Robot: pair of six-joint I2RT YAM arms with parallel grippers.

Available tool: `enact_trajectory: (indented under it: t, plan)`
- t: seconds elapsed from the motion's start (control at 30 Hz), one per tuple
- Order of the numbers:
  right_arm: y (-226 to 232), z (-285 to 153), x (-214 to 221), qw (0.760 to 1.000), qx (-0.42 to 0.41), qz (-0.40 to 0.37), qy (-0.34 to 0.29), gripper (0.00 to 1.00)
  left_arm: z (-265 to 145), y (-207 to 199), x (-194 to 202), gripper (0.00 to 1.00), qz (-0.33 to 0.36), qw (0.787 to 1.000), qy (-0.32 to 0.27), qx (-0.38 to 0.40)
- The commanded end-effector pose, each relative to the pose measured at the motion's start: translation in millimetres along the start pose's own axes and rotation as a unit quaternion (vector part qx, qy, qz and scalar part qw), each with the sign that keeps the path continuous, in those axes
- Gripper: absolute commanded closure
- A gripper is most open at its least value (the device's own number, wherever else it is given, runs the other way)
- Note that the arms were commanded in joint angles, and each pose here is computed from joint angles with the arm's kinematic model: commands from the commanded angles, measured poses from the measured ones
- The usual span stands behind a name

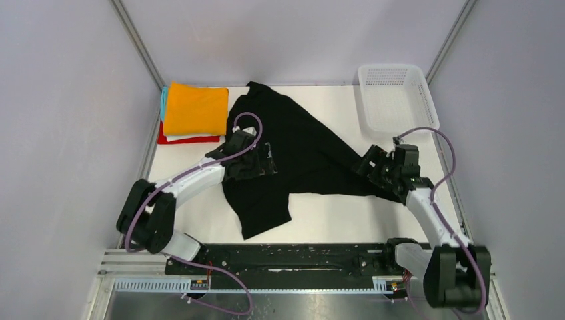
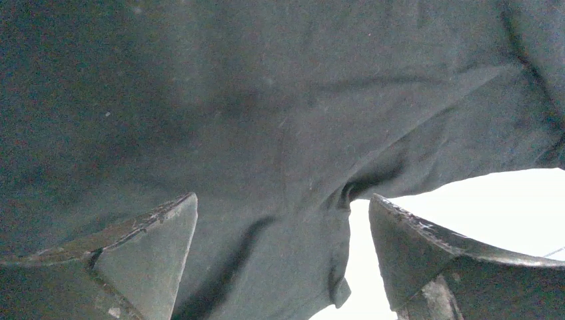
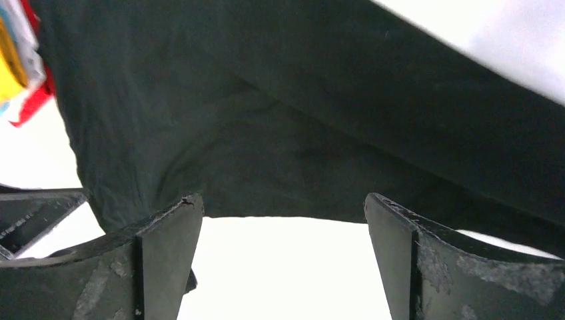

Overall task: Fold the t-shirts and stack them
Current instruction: Flatten out the tshirt

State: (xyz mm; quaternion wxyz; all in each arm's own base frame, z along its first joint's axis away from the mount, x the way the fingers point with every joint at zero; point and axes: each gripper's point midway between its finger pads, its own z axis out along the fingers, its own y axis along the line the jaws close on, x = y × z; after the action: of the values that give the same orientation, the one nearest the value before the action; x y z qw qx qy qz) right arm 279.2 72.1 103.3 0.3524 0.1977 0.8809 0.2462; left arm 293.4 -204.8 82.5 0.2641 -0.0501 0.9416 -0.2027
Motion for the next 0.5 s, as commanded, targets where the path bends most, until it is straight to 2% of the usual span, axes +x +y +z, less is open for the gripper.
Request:
enact_trajectory:
  t: [0.0,0.1,0.23,0.47]
  plan:
    - [23,16,0,0.999,-0.002,-0.03,0.028,0.01,14,-25,-24,0.01,-0.009,0.998,-0.022,0.05]
    - [21,28,9,0.997,0.031,-0.057,0.052,0.0,33,-5,-31,0.01,-0.034,0.999,-0.006,0.03]
    - [14,47,12,0.995,0.053,-0.047,0.073,0.01,55,28,-44,0.01,-0.078,0.997,0.01,0.0]
    - [7,70,6,0.989,0.091,-0.044,0.105,0.01,72,68,-72,0.01,-0.112,0.992,0.02,-0.053]
